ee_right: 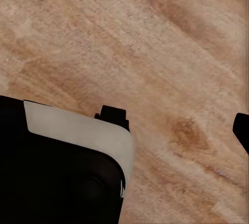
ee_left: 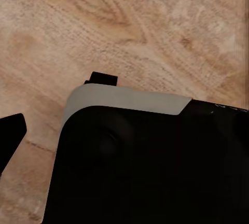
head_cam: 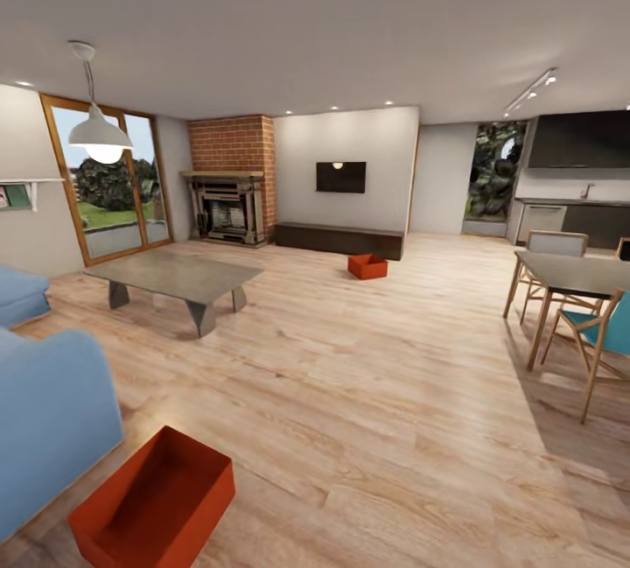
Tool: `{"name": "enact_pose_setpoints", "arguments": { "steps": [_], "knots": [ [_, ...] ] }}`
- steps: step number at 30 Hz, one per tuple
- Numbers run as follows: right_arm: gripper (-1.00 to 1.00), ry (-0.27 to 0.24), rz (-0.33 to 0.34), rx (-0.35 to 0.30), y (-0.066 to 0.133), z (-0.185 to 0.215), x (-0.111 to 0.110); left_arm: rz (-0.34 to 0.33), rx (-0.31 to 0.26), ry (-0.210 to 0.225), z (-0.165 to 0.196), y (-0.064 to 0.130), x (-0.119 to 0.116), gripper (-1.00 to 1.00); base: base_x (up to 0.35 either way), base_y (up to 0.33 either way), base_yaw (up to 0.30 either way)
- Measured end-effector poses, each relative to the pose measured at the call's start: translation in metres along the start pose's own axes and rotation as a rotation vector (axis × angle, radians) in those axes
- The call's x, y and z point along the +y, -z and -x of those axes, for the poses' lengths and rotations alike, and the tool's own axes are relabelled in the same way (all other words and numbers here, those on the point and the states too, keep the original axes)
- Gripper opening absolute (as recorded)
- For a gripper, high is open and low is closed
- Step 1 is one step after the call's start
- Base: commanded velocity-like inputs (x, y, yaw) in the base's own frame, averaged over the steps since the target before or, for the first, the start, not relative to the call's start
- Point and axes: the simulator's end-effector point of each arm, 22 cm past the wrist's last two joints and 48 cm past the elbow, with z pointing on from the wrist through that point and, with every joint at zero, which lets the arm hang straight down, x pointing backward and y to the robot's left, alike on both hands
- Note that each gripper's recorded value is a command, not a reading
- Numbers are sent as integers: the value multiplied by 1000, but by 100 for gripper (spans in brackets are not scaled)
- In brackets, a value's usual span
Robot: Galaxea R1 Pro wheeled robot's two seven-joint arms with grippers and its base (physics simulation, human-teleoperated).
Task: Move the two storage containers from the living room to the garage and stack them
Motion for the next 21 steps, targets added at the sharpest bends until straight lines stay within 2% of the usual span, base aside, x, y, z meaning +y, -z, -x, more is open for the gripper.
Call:
{"name": "enact_pose_setpoints", "arguments": {
  "steps": [8, 21],
  "knots": [
    [100, 0, 1, 0, 0, 0, 0, 1, 0, 0, 0, 0, 1, 100, 320, -10, 0],
    [100, -5, -1, -2, 0, 0, 0, 1, 0, -1, 0, 0, 1, 100, 319, -86, 0]
  ]
}}
